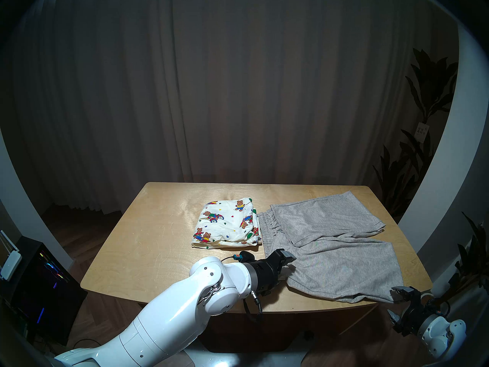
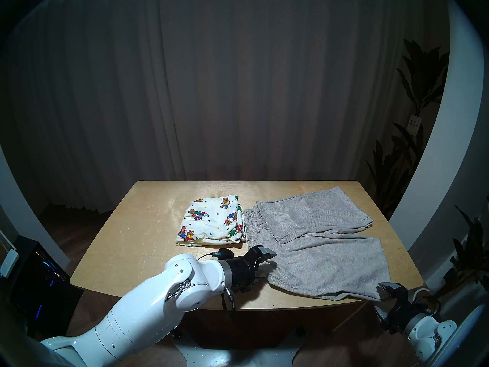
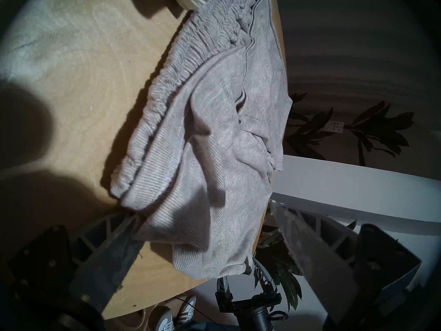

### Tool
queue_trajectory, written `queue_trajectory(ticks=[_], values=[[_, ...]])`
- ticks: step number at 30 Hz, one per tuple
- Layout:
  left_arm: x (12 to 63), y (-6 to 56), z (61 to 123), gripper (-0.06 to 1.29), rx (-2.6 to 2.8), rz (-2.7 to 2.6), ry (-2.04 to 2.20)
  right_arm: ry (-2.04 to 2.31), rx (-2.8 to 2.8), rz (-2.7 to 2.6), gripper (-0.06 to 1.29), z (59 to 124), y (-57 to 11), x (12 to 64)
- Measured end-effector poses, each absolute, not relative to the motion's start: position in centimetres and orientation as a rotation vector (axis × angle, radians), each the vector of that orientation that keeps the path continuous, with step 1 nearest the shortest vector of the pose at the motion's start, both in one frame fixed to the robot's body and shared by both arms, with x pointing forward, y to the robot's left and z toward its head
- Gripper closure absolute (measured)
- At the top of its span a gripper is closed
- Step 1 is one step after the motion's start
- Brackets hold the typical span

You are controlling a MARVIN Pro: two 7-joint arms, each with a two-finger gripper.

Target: Fold pants twice and stack them

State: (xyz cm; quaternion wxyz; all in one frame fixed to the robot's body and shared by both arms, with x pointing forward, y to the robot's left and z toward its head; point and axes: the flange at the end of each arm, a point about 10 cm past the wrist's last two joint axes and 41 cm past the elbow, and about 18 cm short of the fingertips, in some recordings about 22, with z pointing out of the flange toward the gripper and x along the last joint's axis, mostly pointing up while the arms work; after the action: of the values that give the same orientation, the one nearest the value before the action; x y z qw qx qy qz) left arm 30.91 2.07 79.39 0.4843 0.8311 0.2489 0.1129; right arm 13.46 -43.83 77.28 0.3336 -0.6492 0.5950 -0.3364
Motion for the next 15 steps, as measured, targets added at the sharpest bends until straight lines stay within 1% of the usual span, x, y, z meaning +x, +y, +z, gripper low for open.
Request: queue_trajectory(ticks=[15], values=[[31.1,2.3,79.4,0.03,2.018,0.281,0.619,1.519,-1.705,-0.886,0.03,80.0,-43.6,14.0]])
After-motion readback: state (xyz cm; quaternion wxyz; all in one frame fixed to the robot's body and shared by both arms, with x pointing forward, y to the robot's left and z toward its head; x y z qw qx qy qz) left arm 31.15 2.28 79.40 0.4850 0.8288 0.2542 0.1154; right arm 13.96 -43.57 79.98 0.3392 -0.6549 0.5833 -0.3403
